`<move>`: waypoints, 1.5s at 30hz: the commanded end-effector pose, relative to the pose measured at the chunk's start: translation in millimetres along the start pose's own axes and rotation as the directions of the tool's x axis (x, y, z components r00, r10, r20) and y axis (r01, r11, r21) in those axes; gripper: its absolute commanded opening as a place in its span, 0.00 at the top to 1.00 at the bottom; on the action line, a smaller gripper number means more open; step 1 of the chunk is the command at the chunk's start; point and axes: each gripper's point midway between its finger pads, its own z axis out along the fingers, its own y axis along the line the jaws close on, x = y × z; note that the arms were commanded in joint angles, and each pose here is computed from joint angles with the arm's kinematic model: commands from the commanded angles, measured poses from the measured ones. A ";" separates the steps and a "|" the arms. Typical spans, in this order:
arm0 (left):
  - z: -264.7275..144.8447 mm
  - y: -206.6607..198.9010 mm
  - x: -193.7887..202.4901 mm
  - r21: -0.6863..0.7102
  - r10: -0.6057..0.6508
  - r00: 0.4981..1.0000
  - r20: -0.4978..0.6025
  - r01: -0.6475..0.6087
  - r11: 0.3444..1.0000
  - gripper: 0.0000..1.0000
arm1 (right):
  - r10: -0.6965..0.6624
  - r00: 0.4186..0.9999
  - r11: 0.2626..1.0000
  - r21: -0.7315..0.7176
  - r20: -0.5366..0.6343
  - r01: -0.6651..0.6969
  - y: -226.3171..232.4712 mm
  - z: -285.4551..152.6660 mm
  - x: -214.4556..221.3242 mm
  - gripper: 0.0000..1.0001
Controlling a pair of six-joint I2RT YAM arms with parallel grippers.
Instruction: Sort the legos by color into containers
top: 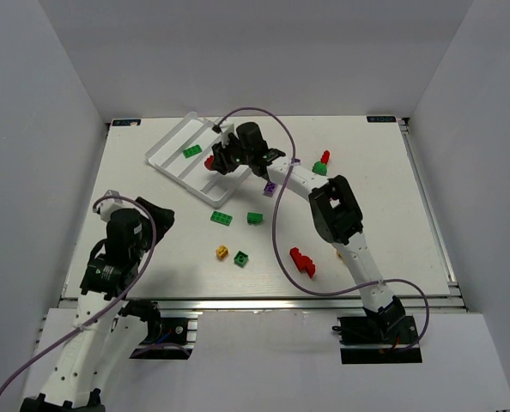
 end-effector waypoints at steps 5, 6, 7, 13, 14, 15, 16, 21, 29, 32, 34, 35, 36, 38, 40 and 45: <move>-16.5 -0.8 -6.4 0.064 -0.044 0.998 0.054 0.040 0.997 0.09 | -0.086 0.986 0.996 0.035 0.145 0.081 -9.5 15.8 -32.9 0.73; -16.3 -0.6 -5.1 0.067 -0.045 0.998 0.050 0.042 0.997 0.09 | -0.091 0.985 0.996 0.036 0.147 0.087 -10.2 16.9 -32.3 0.70; -15.9 -1.8 -4.8 0.072 -0.046 0.998 0.048 0.042 0.996 0.08 | -0.094 0.985 0.995 0.045 0.148 0.088 -11.8 19.0 -31.0 0.66; -9.2 -9.2 4.7 0.109 -0.062 0.998 0.005 0.061 0.992 0.08 | -0.120 0.979 0.992 0.068 0.164 0.110 -17.9 21.5 -32.0 0.30; -8.9 -10.0 5.3 0.113 -0.063 0.998 0.002 0.062 0.992 0.08 | -0.123 0.979 0.991 0.069 0.163 0.113 -18.2 21.9 -31.4 0.25; -7.7 -10.9 6.4 0.116 -0.062 0.998 -0.004 0.062 0.991 0.08 | -0.126 0.978 0.991 0.068 0.165 0.116 -18.0 21.6 -32.0 0.22; -7.1 -12.4 6.4 0.122 -0.060 0.998 -0.005 0.060 0.991 0.08 | -0.132 0.976 0.990 0.068 0.171 0.122 -16.9 19.3 -37.0 0.21; -5.3 -22.8 8.6 0.167 -0.029 0.999 -0.025 0.033 0.985 0.22 | -0.198 0.958 0.977 -0.033 0.207 0.210 -6.2 -16.5 -69.1 0.16; 13.4 -46.7 38.7 0.273 0.051 0.983 -0.175 -0.001 0.962 0.79 | -0.274 0.934 0.881 -0.330 0.229 0.339 46.1 -156.0 -96.6 0.88; 17.7 -51.2 48.6 0.280 0.114 0.969 -0.220 -0.050 0.959 0.80 | -0.355 0.919 0.845 -0.361 0.173 0.395 69.8 -201.1 -65.7 0.93; 19.7 -58.9 61.3 0.277 0.180 0.947 -0.266 -0.103 0.955 0.78 | -0.375 0.918 0.852 -0.340 0.132 0.397 86.7 -241.1 -54.6 0.87; 19.9 -62.4 66.6 0.285 0.218 0.937 -0.274 -0.138 0.949 0.72 | -0.334 0.941 0.874 -0.356 0.058 0.332 89.4 -249.9 -13.2 0.79; 24.3 -67.6 67.3 0.270 0.238 0.932 -0.271 -0.164 0.949 0.67 | -0.325 0.945 0.884 -0.340 0.043 0.320 92.8 -261.6 -3.3 0.75; 21.3 -82.3 92.8 0.294 0.326 0.896 -0.301 -0.238 0.926 0.47 | -0.323 0.946 0.916 -0.245 0.023 0.319 99.2 -302.1 11.7 0.57; 21.6 -89.6 107.1 0.298 0.362 0.877 -0.315 -0.270 0.916 0.38 | -0.289 0.957 0.939 -0.197 -0.011 0.281 97.9 -318.0 31.3 0.42; 23.9 -105.6 147.7 0.274 0.424 0.831 -0.360 -0.340 0.900 0.24 | -0.196 0.971 0.981 -0.027 -0.137 0.194 79.5 -354.8 84.9 0.11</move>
